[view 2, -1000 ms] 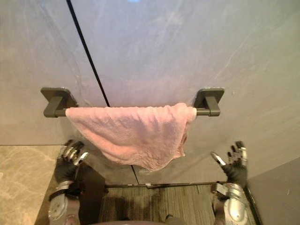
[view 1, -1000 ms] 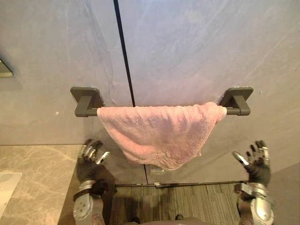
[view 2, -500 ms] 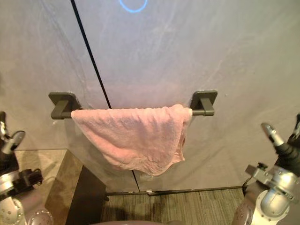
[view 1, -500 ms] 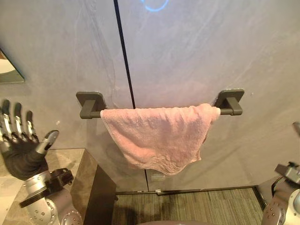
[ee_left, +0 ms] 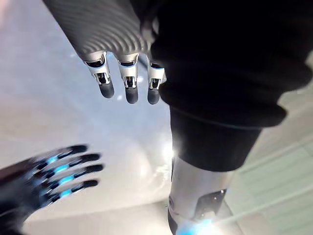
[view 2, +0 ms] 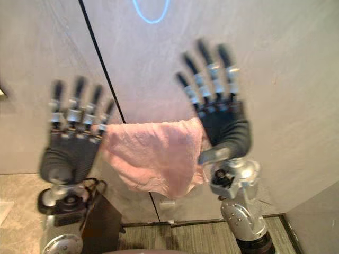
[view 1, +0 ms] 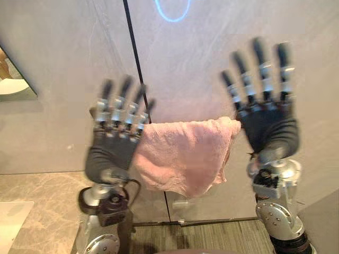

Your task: Organize washtable

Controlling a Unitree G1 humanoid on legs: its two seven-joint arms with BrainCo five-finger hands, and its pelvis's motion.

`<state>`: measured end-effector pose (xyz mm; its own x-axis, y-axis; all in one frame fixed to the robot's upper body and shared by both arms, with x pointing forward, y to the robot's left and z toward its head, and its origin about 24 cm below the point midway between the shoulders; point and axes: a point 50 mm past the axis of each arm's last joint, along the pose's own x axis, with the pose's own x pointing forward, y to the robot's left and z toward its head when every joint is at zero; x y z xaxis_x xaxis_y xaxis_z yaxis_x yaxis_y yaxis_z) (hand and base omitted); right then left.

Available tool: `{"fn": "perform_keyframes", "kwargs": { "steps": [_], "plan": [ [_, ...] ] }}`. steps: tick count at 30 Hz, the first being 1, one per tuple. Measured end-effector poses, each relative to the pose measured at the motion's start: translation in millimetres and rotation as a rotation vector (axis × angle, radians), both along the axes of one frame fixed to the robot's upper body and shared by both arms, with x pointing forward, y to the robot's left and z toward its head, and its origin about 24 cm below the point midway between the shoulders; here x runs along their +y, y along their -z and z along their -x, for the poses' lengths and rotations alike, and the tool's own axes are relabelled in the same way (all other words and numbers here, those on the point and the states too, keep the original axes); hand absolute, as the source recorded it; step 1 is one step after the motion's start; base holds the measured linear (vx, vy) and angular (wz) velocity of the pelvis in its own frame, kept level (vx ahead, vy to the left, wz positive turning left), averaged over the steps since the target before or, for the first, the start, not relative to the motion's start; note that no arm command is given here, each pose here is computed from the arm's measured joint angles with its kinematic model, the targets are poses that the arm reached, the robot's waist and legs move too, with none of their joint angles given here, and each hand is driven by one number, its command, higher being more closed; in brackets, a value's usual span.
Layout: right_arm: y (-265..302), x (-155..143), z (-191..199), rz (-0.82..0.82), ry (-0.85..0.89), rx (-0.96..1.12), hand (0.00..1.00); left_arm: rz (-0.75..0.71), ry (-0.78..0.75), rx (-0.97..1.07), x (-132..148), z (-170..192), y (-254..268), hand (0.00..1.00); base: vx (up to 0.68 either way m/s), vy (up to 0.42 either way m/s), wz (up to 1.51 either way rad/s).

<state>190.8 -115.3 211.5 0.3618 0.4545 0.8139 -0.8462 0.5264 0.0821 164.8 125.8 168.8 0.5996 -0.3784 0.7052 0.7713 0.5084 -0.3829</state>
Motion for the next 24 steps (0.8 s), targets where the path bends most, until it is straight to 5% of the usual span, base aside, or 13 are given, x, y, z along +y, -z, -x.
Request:
{"fn": "perform_keyframes", "kwargs": {
  "steps": [4, 24],
  "plan": [
    [16, 8, 0, 0.186, -0.116, 0.061, 0.0, -0.136, 0.209, 0.114, -15, 3, 25, 0.0, -0.07, -0.002, -0.04],
    [92, 2, -17, 0.576, -0.01, 0.299, 0.0, -0.386, 0.197, 0.372, -7, -1, 91, 0.0, -0.02, -0.006, 0.0]
  ]
}}
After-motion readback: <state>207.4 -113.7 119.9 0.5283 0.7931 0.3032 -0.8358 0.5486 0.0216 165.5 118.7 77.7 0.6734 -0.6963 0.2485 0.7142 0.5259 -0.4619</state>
